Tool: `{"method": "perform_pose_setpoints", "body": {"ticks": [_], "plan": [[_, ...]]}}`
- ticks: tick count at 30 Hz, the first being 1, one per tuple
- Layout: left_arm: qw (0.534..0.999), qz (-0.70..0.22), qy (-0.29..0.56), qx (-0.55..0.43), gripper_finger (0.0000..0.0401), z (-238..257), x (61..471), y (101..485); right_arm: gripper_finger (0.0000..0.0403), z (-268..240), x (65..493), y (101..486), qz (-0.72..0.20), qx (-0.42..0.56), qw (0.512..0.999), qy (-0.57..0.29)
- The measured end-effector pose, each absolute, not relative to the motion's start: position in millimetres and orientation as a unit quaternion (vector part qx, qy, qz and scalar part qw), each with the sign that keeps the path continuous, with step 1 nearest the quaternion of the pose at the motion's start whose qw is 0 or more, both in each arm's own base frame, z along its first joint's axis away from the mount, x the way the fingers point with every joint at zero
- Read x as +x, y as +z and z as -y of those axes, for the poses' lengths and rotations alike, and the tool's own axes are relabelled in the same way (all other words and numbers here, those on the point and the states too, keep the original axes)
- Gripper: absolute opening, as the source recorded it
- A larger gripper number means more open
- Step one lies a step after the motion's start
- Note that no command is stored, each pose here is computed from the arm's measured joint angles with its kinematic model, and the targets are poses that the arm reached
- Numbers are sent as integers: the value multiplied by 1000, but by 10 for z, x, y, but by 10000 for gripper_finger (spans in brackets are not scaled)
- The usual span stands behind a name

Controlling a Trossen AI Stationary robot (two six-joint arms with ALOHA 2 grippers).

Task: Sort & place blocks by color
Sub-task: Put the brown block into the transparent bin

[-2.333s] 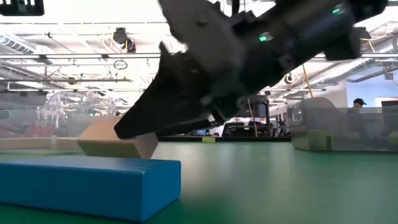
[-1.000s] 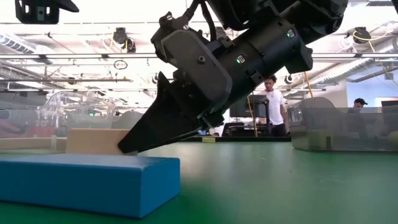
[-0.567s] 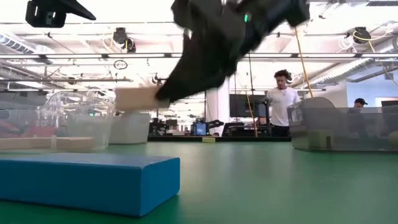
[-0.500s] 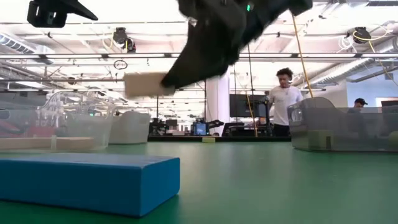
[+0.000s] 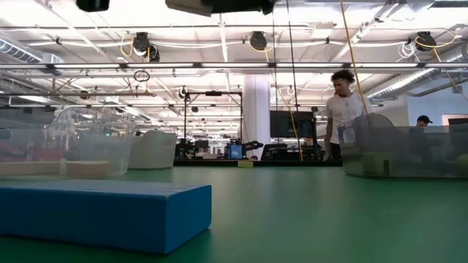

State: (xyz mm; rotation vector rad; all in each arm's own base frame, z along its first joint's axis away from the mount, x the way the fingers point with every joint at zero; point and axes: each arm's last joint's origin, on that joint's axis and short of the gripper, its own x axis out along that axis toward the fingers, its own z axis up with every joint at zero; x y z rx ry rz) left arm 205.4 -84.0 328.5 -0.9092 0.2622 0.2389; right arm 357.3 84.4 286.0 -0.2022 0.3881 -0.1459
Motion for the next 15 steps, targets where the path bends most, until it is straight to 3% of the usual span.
{"method": "perform_pose_setpoints", "body": {"ticks": [8,15], "plan": [[888,-111,115,-431,316,812,2198,3266,106,-853,3598,2966,-144,-111,981,-70],[880,-108,108,-450,339,848,2408,3170,106,-835,3606,2981,-138,-135,978,-81]]}}
